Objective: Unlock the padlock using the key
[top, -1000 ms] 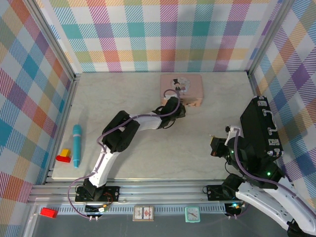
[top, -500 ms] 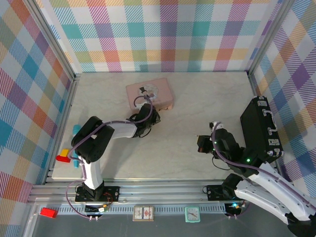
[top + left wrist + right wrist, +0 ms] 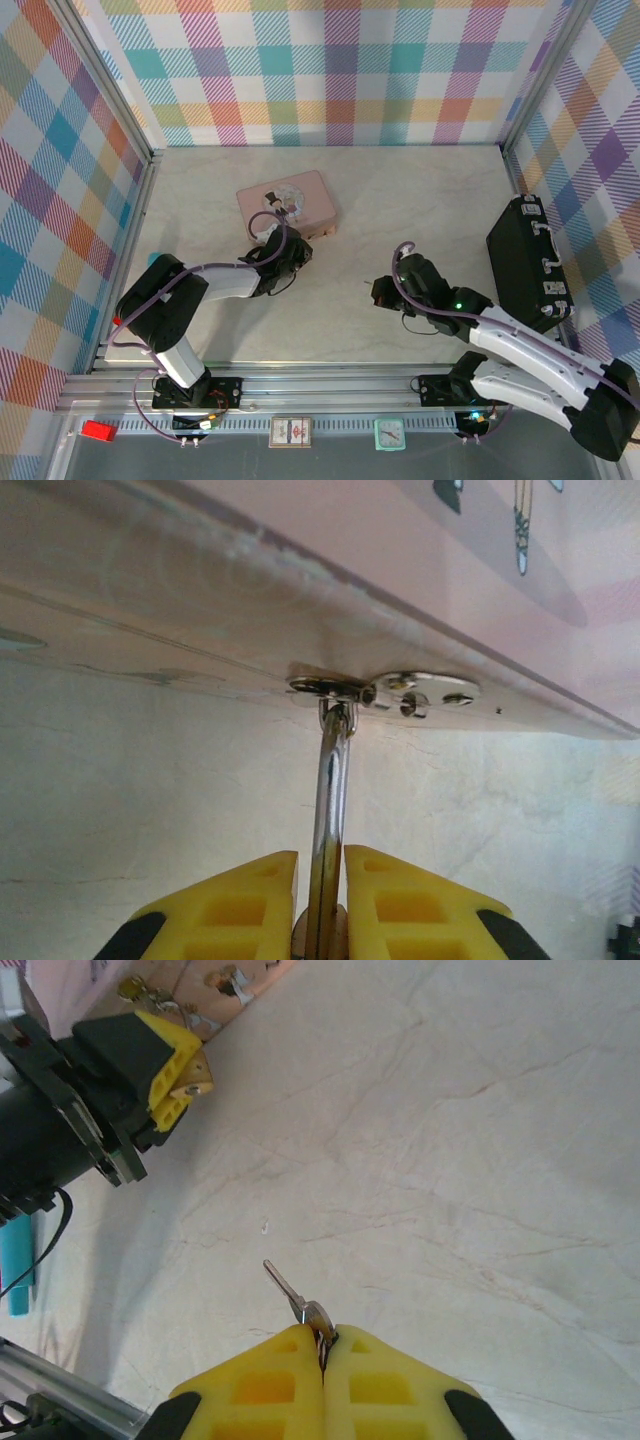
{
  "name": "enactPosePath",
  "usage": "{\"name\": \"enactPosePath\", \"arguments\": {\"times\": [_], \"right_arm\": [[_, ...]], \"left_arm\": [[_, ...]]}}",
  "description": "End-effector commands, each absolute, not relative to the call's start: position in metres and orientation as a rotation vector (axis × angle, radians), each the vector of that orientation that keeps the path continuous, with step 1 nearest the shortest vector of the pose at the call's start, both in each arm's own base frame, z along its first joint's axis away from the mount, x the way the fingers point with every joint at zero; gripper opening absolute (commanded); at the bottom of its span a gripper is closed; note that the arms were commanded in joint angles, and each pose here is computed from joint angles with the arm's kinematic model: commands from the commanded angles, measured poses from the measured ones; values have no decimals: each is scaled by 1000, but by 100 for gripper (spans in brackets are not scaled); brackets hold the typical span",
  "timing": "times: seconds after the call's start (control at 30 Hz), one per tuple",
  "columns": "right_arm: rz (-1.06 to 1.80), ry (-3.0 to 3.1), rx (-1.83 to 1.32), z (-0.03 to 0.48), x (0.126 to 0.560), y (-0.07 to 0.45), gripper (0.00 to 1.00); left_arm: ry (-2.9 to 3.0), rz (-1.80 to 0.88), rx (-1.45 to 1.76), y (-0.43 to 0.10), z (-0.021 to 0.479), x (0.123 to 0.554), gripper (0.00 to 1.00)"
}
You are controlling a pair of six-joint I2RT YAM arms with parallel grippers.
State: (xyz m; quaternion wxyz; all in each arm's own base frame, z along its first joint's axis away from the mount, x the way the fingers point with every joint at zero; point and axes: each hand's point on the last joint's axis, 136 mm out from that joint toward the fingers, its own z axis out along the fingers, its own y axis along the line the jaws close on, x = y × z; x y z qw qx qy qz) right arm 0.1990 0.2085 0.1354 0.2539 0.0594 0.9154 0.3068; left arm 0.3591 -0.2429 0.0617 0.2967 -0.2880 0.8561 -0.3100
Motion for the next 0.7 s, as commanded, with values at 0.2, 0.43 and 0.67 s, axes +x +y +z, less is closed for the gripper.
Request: {"name": "enactPosePath", "arguments": {"times": [0.2,0.43,0.67], "right_arm": [[1074,2555,492,117,214,247,0],[1282,2583,740,101,233,265,0],[1384,2583,806,103,239,279,0]], "left_arm": [[2342,-921,-892,-262,58,334,5],[2314,-1037,-951,-285,55,325,4],[2315,-1137,-940,-308,55,314,0]]}}
